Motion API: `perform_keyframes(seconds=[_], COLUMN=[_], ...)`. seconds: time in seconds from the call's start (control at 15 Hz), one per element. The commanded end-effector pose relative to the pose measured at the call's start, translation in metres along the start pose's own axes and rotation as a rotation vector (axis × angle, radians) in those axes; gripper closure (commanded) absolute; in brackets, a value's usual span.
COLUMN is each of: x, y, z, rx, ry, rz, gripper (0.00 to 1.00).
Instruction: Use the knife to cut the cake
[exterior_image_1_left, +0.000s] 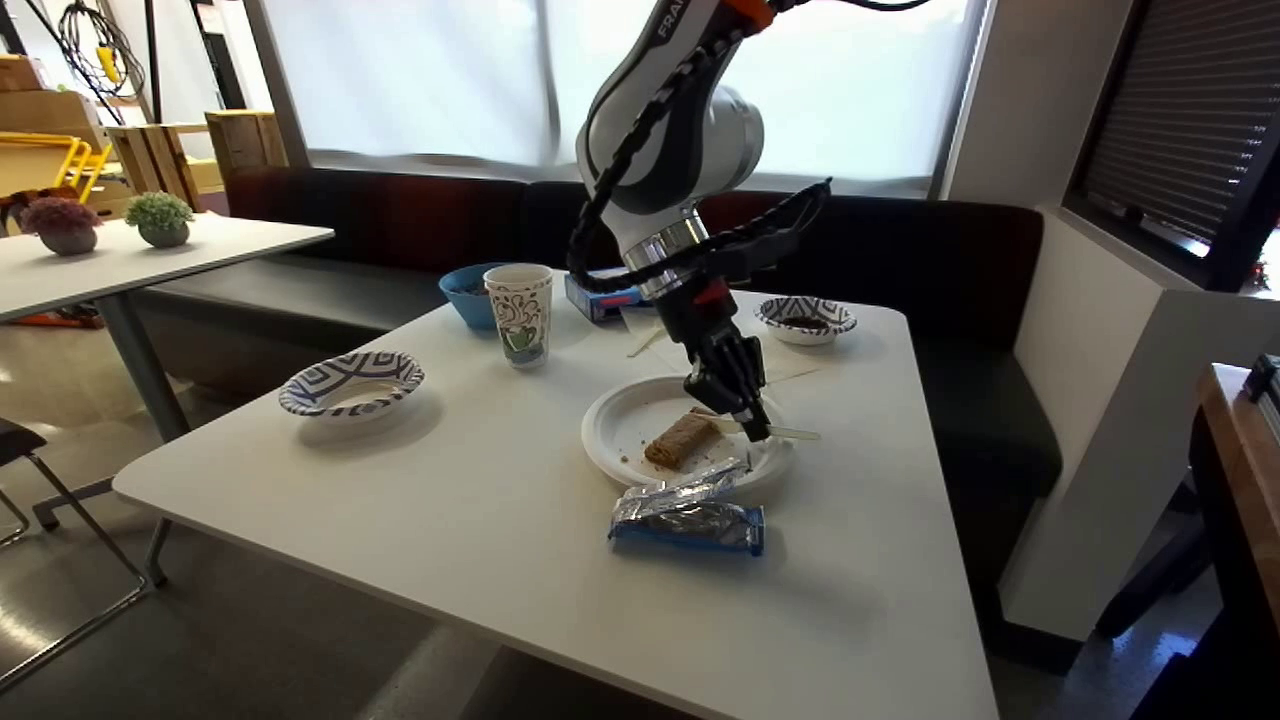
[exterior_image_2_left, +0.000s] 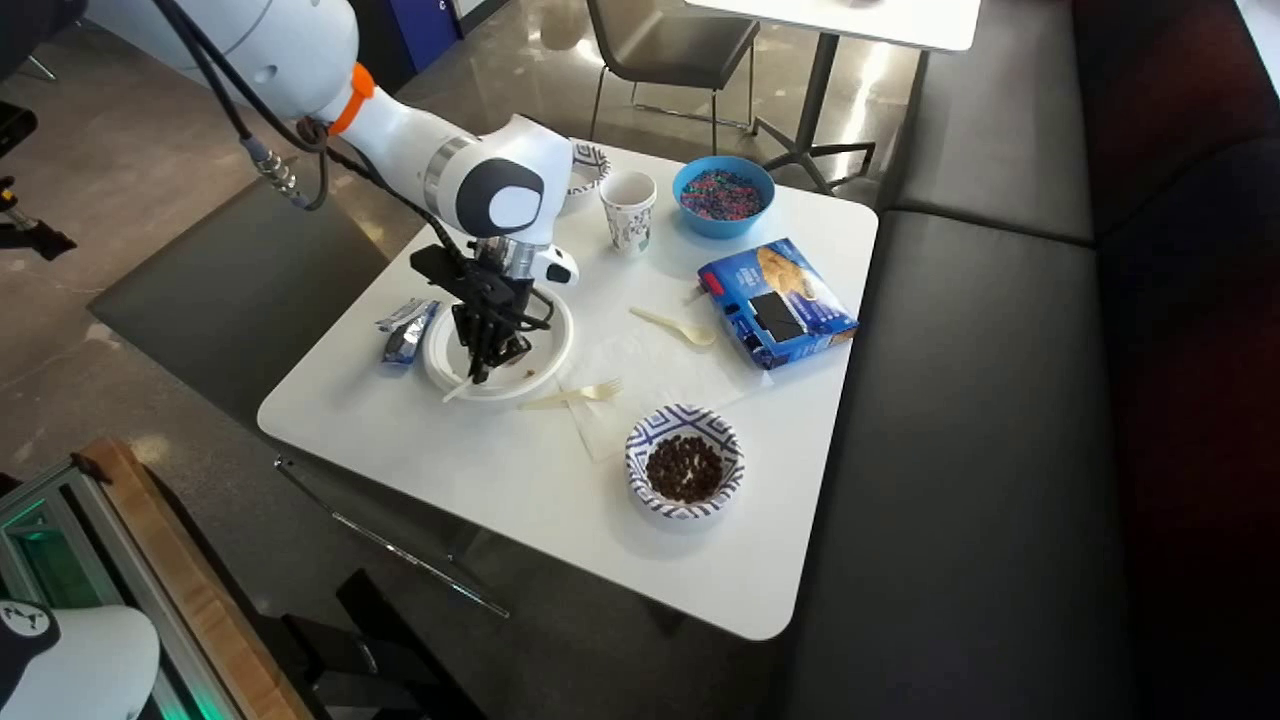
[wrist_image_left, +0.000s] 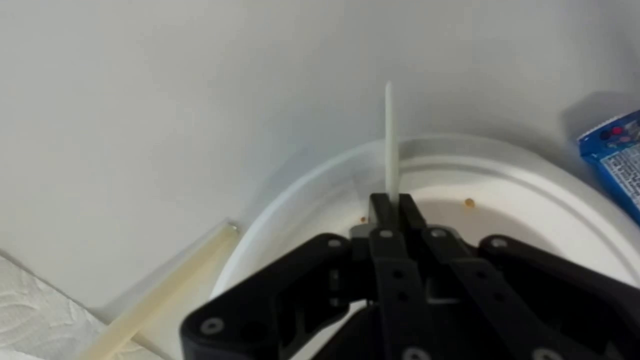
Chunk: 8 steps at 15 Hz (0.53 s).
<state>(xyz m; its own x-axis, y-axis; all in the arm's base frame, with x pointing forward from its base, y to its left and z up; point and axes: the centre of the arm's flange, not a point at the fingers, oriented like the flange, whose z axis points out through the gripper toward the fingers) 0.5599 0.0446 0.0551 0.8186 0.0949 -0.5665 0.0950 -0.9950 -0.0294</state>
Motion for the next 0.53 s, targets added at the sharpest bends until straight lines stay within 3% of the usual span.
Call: perform_keyframes(seconds=[0.0, 0.47], x=[0.007, -0.006], y=[-0.002, -0.011], z=[0.009, -0.012], rx=[-0.016, -0.019], ry=[-0.009, 0.038], rz=[0.014, 0.006], gripper=[0.99, 0.99])
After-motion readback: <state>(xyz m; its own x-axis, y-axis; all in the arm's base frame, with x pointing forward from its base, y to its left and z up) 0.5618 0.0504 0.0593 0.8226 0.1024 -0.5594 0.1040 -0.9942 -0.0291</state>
